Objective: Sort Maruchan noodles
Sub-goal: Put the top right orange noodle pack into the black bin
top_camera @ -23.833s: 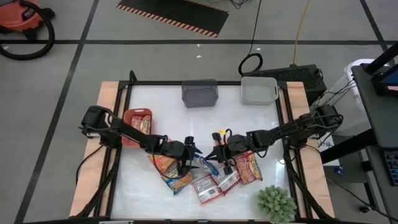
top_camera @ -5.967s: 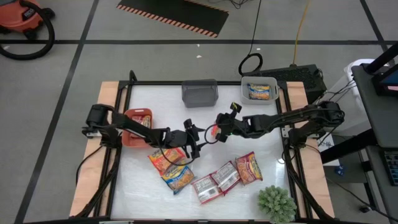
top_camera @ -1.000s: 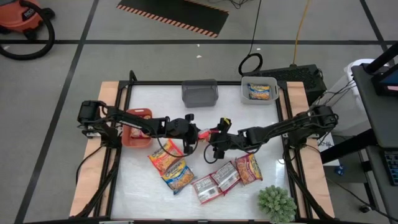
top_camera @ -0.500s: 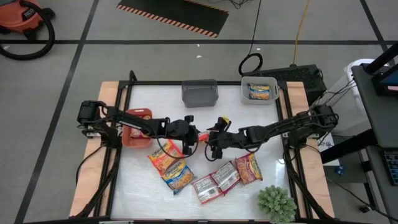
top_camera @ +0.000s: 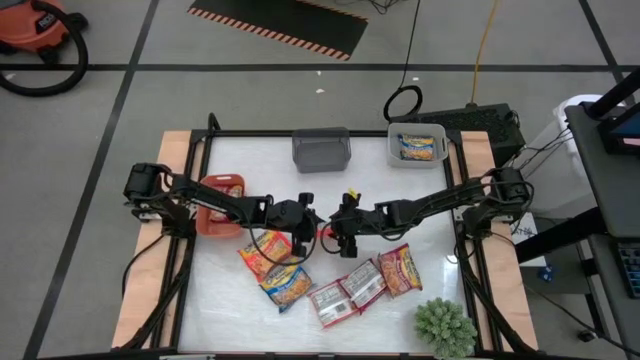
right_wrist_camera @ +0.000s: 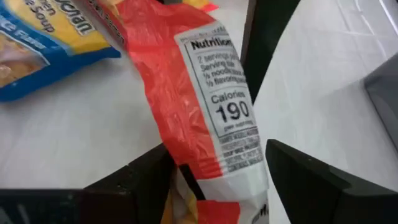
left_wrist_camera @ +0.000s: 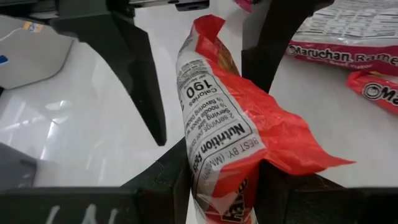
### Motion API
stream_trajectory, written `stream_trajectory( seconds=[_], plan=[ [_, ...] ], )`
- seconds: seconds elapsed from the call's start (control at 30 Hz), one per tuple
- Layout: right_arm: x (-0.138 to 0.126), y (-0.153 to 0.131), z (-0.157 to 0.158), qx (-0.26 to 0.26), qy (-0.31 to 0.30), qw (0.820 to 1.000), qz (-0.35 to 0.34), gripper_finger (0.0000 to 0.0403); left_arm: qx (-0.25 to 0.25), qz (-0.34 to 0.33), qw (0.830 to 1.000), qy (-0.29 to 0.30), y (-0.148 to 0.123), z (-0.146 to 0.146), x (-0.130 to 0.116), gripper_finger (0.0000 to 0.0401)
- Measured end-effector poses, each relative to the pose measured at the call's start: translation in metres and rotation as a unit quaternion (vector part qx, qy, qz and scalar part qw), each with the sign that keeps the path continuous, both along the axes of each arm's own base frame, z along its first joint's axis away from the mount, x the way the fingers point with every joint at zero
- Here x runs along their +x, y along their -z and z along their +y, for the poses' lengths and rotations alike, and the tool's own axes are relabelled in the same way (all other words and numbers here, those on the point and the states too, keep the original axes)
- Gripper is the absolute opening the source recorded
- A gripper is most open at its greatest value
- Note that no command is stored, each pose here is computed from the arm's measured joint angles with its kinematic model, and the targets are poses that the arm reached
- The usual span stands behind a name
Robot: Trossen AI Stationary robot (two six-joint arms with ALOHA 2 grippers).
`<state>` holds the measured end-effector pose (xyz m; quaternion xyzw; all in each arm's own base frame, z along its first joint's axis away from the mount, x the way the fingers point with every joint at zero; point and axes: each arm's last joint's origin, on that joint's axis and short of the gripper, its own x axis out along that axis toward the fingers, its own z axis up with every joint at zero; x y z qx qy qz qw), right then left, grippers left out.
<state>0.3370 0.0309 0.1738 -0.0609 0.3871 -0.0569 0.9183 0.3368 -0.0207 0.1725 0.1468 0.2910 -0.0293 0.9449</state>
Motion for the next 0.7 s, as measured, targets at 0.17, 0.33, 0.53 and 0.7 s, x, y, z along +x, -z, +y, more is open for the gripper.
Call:
stream_trajectory(
  seconds=[0.17,0.33,0.53,0.7],
  plan=[
    [-0.002,0.000,-0.003,-0.008,-0.005,1.000,0.013,0.0202,0.000,-0.001,1.000,-0.003,0.000,0.000,0.000,0.0131],
    [-0.007,-0.001,-0.005,-0.012,-0.004,0.999,0.032,0.0147,0.001,-0.003,1.000,-0.027,0.000,0.002,0.000,0.0131],
    [-0.010,-0.006,-0.011,-0.012,0.000,0.999,0.036,0.0107,-0.006,-0.007,0.999,-0.049,-0.001,0.003,0.000,0.0160],
    [-0.011,-0.010,-0.016,-0.023,0.001,0.999,0.034,0.0115,-0.020,-0.011,0.996,-0.086,-0.001,0.004,0.000,0.0217]
  ],
)
